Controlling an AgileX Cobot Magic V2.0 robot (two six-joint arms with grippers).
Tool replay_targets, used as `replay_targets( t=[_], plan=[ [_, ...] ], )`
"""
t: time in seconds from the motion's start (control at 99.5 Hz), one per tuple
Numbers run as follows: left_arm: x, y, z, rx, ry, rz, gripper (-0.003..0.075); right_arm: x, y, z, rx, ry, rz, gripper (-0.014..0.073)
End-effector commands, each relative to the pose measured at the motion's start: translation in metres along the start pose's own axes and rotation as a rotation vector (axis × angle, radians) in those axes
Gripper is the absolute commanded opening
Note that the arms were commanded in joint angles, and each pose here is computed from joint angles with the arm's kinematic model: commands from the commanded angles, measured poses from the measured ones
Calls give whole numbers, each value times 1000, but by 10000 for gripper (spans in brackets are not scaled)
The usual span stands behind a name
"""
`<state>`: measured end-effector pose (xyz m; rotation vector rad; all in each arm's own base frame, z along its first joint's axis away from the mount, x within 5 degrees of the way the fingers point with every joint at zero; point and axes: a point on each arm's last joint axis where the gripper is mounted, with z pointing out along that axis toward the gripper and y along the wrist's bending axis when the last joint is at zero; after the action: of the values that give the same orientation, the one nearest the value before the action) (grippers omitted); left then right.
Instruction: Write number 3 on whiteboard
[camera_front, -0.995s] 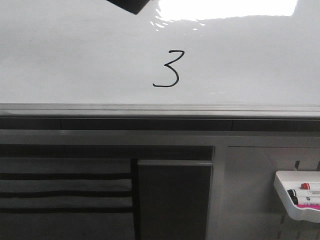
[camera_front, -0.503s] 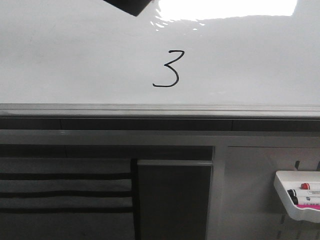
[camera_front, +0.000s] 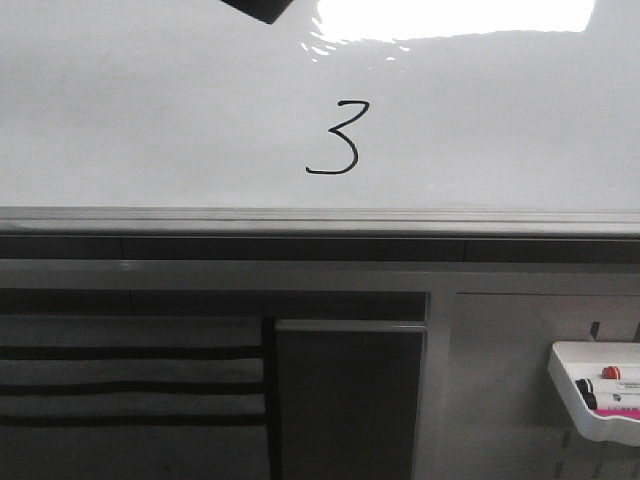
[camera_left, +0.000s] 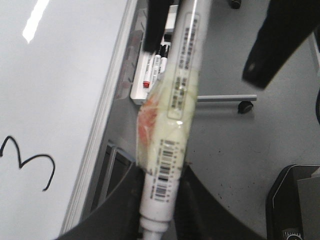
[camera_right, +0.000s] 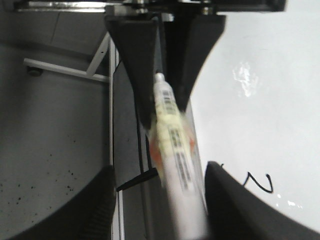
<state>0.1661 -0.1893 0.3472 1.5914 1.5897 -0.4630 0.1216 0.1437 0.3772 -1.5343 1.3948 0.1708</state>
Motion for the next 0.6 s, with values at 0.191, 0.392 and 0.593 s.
replay_targets(
  t=[0.191, 0.392, 0.593],
  plan=[
    [21, 53, -35, -280, -42, -354, 113, 11, -22, -64, 293, -10, 204, 356],
    [78, 89, -34, -509, -60, -705, 113, 23, -21, -76, 320, 76, 252, 356],
    [132, 111, -23, -762, -99, -964, 113, 30, -17, -70, 286, 112, 267, 356]
  ],
)
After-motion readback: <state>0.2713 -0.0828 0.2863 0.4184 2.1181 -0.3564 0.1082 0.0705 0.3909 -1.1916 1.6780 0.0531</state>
